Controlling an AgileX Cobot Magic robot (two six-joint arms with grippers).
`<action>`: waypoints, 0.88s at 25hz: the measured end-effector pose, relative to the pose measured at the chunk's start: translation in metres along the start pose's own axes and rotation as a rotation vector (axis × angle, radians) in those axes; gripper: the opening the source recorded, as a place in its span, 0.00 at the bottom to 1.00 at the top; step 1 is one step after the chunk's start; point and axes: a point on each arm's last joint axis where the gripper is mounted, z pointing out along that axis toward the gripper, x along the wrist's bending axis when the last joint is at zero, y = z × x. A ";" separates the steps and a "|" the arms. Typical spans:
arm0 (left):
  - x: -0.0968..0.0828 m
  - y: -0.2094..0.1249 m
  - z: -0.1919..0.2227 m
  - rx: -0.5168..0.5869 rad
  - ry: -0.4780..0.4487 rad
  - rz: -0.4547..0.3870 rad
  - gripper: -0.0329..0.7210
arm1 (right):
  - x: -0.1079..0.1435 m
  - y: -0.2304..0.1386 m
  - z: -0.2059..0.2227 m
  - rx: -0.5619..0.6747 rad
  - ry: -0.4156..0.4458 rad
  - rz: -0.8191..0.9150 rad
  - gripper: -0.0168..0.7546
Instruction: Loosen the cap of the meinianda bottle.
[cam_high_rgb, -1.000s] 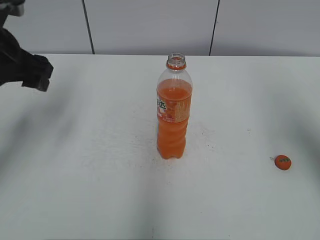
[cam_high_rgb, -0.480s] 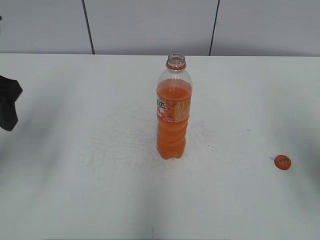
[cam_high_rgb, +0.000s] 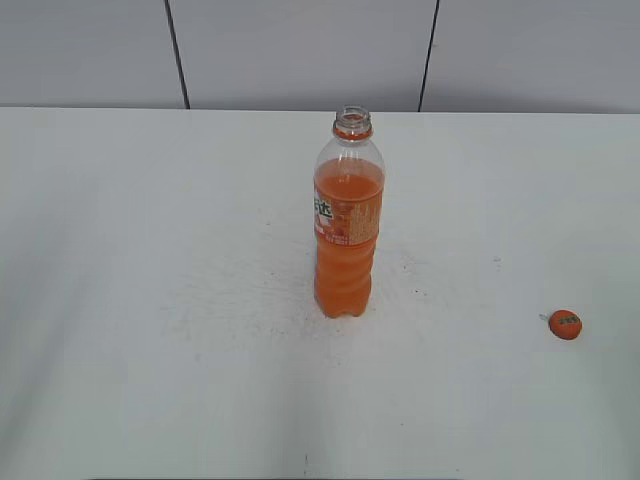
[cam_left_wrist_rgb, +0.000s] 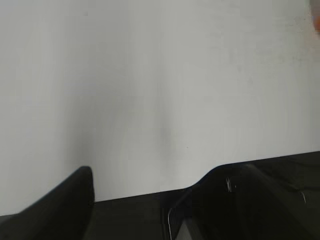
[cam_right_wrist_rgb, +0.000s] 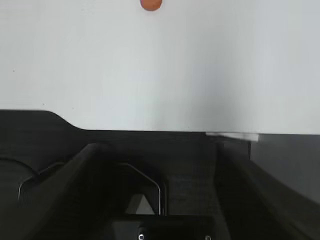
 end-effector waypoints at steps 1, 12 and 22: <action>0.003 -0.012 -0.007 -0.039 -0.006 0.013 0.75 | 0.000 -0.008 -0.003 -0.038 -0.006 -0.004 0.70; 0.020 -0.115 -0.031 -0.453 -0.073 0.113 0.75 | 0.001 -0.067 -0.027 -0.391 -0.081 -0.050 0.70; 0.013 -0.122 -0.030 -0.592 -0.154 0.173 0.74 | -0.001 -0.057 -0.012 -0.485 -0.111 -0.116 0.70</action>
